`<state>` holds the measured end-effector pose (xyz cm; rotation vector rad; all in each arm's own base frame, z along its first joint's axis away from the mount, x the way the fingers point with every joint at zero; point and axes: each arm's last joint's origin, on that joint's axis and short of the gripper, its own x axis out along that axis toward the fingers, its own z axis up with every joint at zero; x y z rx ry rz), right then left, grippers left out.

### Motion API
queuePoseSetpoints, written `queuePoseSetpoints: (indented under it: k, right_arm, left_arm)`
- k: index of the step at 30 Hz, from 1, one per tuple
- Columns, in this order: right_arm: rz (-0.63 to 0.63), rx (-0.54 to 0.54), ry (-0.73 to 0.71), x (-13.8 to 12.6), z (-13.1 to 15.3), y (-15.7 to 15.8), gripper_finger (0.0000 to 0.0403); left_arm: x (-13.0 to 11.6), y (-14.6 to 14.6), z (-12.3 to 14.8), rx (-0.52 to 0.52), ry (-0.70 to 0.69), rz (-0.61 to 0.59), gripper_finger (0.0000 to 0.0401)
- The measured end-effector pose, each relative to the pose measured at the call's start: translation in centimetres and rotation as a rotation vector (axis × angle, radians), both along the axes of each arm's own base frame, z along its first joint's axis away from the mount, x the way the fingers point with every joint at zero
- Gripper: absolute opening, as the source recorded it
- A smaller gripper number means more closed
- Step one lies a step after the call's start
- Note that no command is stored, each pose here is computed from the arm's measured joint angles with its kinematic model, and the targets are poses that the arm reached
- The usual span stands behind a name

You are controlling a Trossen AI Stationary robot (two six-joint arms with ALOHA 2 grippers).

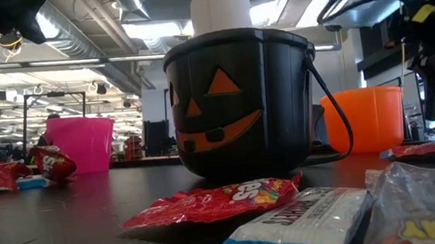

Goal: Sort candy
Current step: Put the red candy pack into the orange bucket

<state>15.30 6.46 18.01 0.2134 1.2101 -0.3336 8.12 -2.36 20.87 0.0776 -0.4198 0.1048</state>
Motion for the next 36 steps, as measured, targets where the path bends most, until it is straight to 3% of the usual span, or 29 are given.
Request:
queuePoseSetpoints:
  k: [7,16,25,29,36]
  right_arm:
    - [-0.108,0.054,-0.062,-2.3,-1.3,-1.1,0.019]
    - [-0.234,0.148,-0.105,-4.6,-2.7,-2.1,0.0193]
    - [-0.22,0.262,-0.19,-4.9,-3.5,-2.1,0.0192]
    - [-0.218,0.267,-0.197,-4.9,-3.8,-2.1,0.0165]
    - [-0.231,0.23,-0.239,-4.7,-3.7,-2.2,0.007]
  left_arm:
    - [0.0,0.0,0.0,0.0,0.0,0.0,0.0004]
    - [0.0,0.0,0.0,0.0,0.0,0.0,0.0004]
    - [0.0,0.0,0.0,0.0,0.0,0.0,0.0004]
    - [0.0,0.0,0.0,0.0,0.0,0.0,0.0004]
    - [0.0,0.0,0.0,0.0,0.0,0.0,0.0004]
